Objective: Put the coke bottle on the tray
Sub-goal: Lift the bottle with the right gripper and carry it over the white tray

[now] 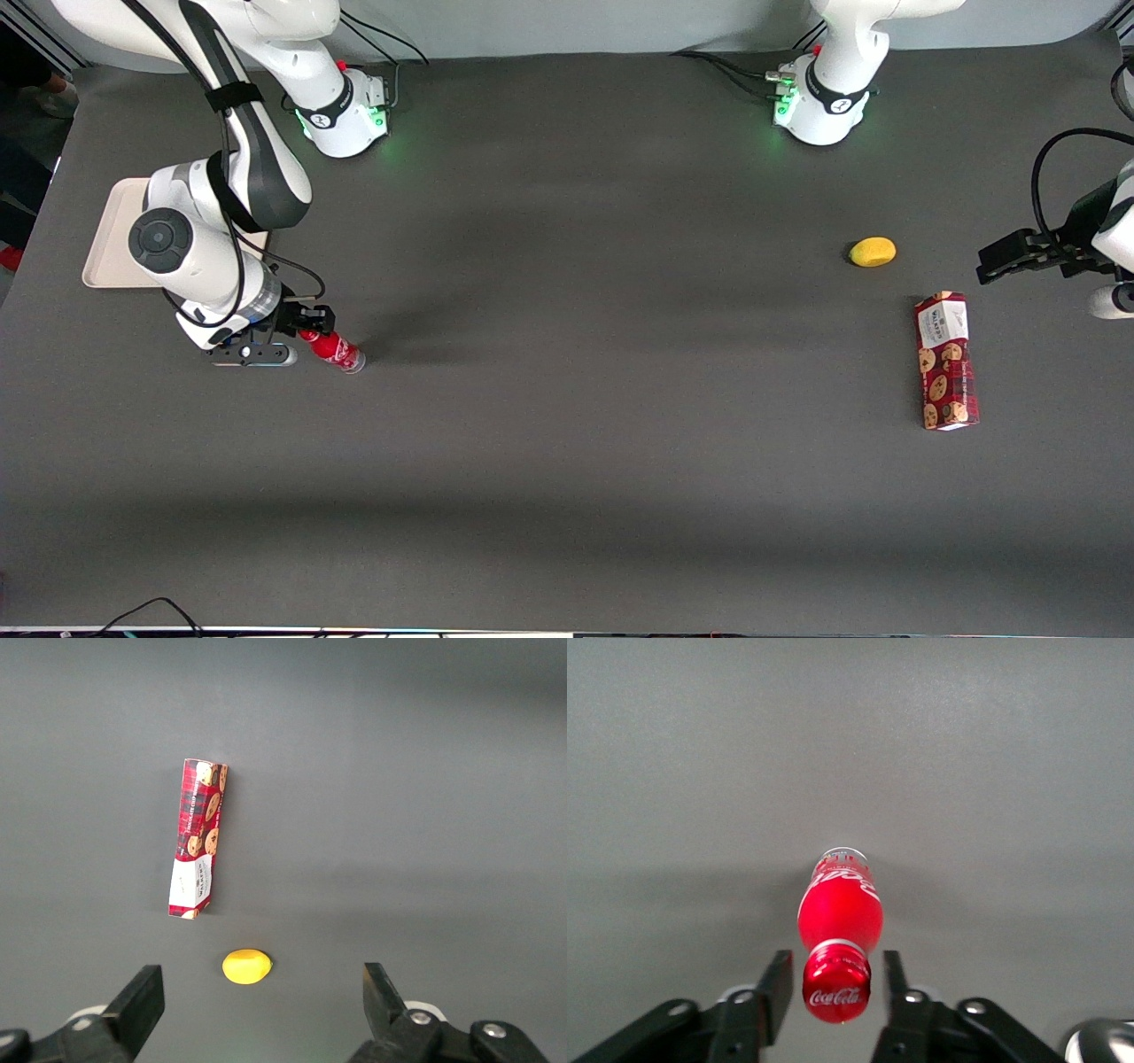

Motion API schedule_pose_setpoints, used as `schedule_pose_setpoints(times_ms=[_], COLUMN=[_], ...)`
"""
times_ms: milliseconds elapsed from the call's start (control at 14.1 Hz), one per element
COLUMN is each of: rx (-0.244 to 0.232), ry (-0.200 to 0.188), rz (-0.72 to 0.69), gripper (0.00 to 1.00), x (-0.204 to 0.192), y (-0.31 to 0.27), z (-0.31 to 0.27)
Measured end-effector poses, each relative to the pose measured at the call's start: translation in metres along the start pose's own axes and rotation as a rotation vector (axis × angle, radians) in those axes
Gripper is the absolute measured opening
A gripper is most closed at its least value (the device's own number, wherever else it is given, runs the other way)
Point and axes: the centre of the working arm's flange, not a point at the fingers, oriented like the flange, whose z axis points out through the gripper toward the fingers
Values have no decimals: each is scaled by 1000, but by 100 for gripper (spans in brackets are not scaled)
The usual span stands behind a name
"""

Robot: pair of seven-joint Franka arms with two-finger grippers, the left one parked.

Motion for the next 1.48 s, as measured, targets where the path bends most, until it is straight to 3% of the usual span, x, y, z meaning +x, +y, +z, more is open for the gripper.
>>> schedule_pose_setpoints(times_ms=[71,283,424,566,778,990,1202,1343,1485], rx=[0,1,2,-6,-34,-54,-61,-49,-26], ry=[1,7,31,63,61,34,-33,-82,-100], rz=[0,-1,-1,-9,-7,-33,-121,-179,-234], gripper=[33,31,31,31,31,31,31,31,31], x=[0,1,3,7,5,-11,-37,-55,-75], y=[0,0,0,1,2,5,35,90,171], z=[0,-1,-11,-48,-147,-254,-328,-357,-370])
